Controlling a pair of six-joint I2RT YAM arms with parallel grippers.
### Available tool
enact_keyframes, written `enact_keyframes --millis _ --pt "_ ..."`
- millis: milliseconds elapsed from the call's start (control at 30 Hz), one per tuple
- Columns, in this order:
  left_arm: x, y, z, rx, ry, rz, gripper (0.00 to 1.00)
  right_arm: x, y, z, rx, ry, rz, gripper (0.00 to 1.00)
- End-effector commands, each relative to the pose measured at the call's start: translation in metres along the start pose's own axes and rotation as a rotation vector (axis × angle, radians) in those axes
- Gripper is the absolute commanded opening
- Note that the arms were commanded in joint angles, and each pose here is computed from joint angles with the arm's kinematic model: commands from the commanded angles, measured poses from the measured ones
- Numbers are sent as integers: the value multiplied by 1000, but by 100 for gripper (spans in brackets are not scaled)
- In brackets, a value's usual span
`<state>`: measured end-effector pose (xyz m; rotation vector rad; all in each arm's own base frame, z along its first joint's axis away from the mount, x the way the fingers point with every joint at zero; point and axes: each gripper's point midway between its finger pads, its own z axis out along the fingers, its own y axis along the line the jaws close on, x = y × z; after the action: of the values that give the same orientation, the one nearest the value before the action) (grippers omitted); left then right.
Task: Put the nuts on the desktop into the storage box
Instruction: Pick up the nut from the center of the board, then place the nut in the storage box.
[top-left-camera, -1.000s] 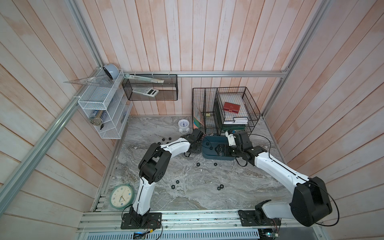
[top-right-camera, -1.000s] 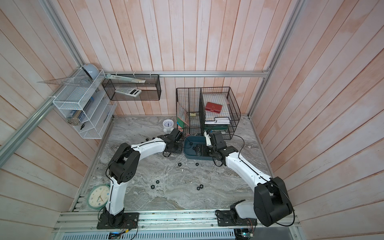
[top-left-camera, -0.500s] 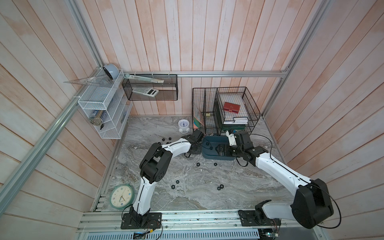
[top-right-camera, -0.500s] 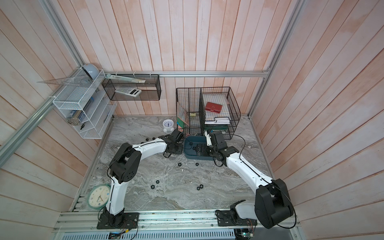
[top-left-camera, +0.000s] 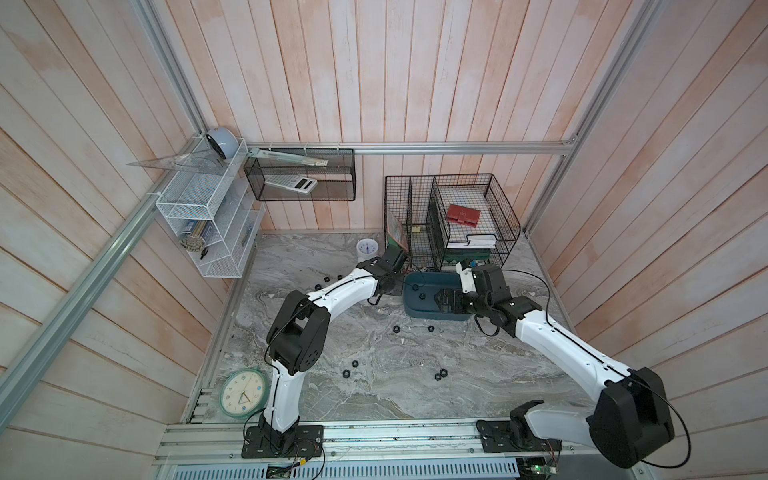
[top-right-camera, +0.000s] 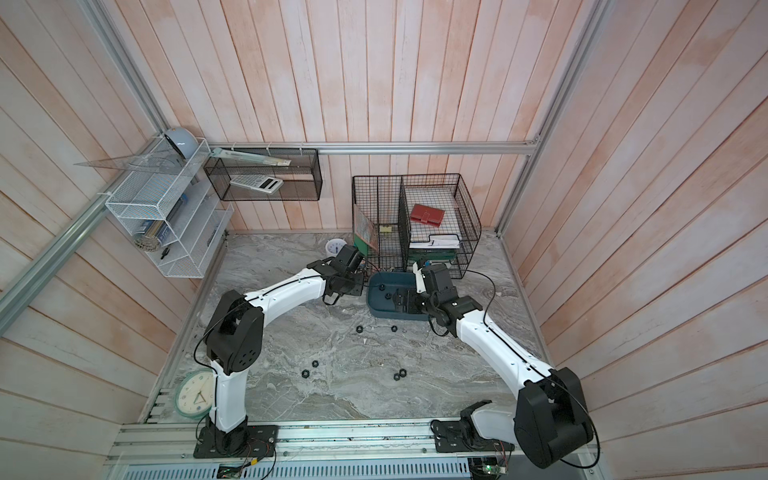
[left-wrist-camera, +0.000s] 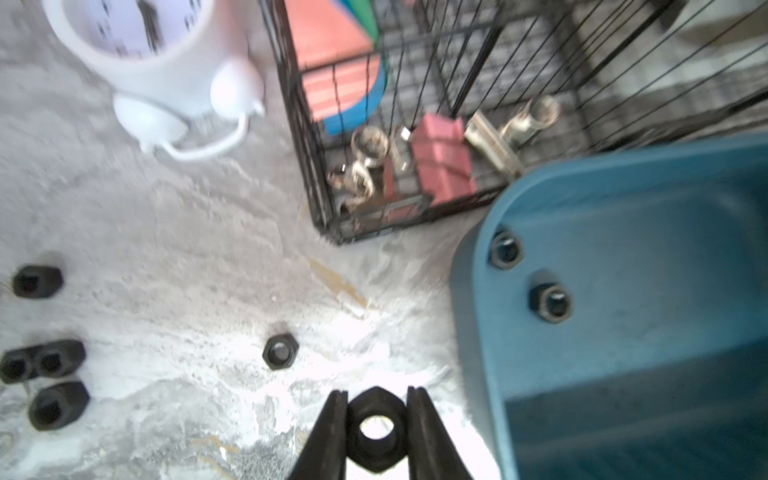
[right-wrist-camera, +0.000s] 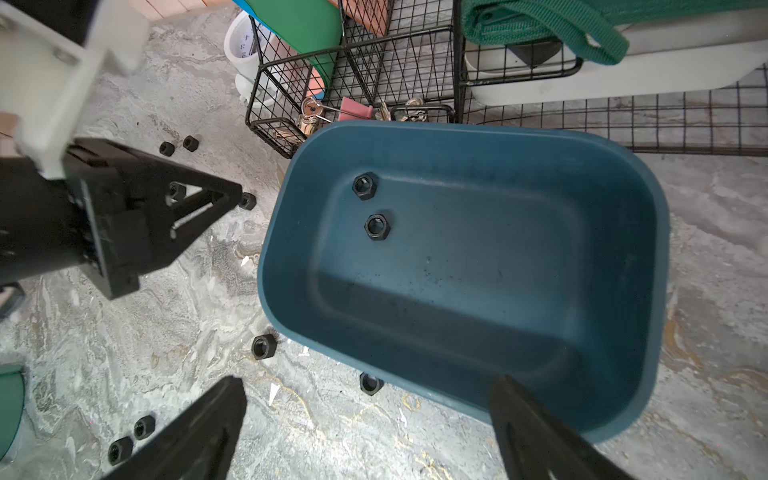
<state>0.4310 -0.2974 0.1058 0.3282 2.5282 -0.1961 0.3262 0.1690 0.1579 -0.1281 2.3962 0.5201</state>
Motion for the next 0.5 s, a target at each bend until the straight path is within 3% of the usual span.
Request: enact_keyframes --millis 0,233,467 --pt "-19 -19 -18 28 -53 54 27 5 -8 -6 36 -8 5 98" --pt "-19 -57 -1 90 -37 98 27 9 -17 -18 78 -27 14 98" --pt "-6 -71 23 112 16 117 27 15 -26 -29 105 -44 24 98"
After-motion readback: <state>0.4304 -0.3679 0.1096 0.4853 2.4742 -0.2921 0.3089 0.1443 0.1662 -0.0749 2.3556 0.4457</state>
